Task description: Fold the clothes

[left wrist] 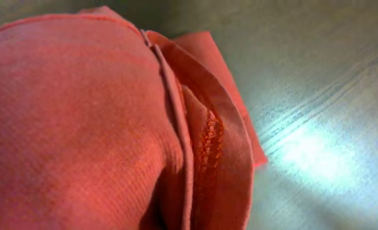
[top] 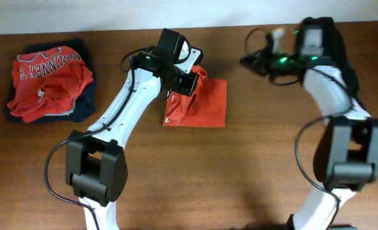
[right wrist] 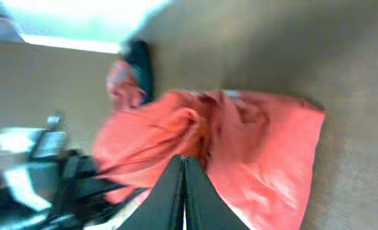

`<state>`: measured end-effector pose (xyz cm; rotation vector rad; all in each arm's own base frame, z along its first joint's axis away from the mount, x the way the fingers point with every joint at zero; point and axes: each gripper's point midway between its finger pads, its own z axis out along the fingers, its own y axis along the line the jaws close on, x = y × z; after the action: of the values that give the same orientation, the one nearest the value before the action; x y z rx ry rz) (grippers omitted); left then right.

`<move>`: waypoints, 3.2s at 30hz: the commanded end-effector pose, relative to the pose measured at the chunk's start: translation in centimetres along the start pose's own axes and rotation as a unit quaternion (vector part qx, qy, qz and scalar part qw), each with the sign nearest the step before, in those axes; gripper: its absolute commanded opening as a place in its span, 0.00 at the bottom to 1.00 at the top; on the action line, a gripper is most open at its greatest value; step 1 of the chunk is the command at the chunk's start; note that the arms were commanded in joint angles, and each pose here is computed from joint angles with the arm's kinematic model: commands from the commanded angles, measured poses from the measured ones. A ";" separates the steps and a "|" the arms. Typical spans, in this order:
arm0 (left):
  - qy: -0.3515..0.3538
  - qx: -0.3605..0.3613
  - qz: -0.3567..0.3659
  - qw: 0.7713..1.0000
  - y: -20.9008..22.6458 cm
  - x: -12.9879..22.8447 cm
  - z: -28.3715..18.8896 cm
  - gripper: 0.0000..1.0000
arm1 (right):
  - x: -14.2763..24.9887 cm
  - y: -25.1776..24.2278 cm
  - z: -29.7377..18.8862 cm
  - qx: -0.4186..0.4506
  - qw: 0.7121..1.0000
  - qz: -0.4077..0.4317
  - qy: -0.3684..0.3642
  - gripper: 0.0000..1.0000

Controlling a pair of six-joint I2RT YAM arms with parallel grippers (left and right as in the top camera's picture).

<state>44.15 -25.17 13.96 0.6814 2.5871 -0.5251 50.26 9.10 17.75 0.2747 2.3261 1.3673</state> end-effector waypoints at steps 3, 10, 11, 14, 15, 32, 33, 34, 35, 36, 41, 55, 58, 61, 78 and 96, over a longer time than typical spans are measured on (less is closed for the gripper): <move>-0.036 0.003 0.013 0.999 -0.8 -2.1 0.4 0.01 | -2.1 3.4 -4.6 -0.043 0.998 -0.023 -0.030 0.04; -0.028 0.022 0.043 0.998 -3.6 -1.8 4.6 0.02 | -2.8 2.5 -6.1 -0.037 0.998 -0.011 -0.045 0.04; -0.025 0.026 0.048 0.998 -4.1 -1.6 5.2 0.07 | -2.8 2.4 -6.2 -0.037 0.998 -0.011 -0.046 0.04; -0.023 0.034 0.062 0.997 -5.6 -1.4 6.5 0.53 | -2.9 2.3 -6.3 -0.036 0.998 -0.011 -0.047 0.04; -0.024 0.038 0.068 0.997 -6.3 -1.4 6.8 0.69 | -3.0 2.3 -6.4 -0.036 0.998 -0.011 -0.048 0.04; -0.132 -0.005 0.030 0.991 -0.5 -9.4 -4.5 0.99 | -0.2 -2.5 -7.2 0.065 0.998 0.002 -0.017 0.04; -0.135 -0.010 0.024 0.991 0.3 -9.5 -5.3 0.99 | 0.6 -2.8 -6.7 0.077 0.997 -0.005 -0.004 0.04; -0.135 -0.016 0.016 0.991 1.1 -9.6 -6.0 0.99 | 1.4 -3.0 -6.3 0.090 0.996 -0.016 0.010 0.06; -0.134 -0.021 0.007 0.991 2.1 -9.4 -6.5 0.99 | 2.3 -3.2 -5.6 0.109 0.993 -0.033 0.027 0.09; -0.133 -0.026 0.000 0.991 3.0 -9.3 -6.8 0.99 | 3.0 -3.4 -5.0 0.126 0.990 -0.048 0.040 0.13; -0.113 -0.047 -0.041 0.992 7.1 -7.7 -7.8 0.99 | 5.5 -5.0 -1.8 0.259 0.949 -0.154 0.090 0.45; -0.099 -0.071 -0.079 0.989 11.3 -6.0 -9.1 0.99 | 7.1 -6.1 3.0 0.413 0.856 -0.291 0.113 0.43; -0.100 -0.071 -0.079 0.989 11.3 -6.0 -9.1 0.99 | 7.3 -6.4 3.3 0.411 0.857 -0.289 0.116 0.33; -0.099 -0.071 -0.079 0.989 11.3 -6.0 -9.1 0.99 | 7.3 -6.5 3.4 0.411 0.857 -0.288 0.117 0.31; -0.095 -0.070 -0.067 0.991 10.9 -5.9 -8.9 0.99 | 8.7 -5.6 5.5 0.371 0.836 -0.371 0.161 0.53; -0.090 -0.073 -0.069 0.991 11.4 -5.6 -9.0 0.99 | 3.8 -6.0 5.6 0.439 0.786 -0.421 0.115 0.16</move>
<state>52.04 -14.32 19.67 0.3705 2.5234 -0.4334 47.63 11.77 6.12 -0.6838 2.6580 -0.1234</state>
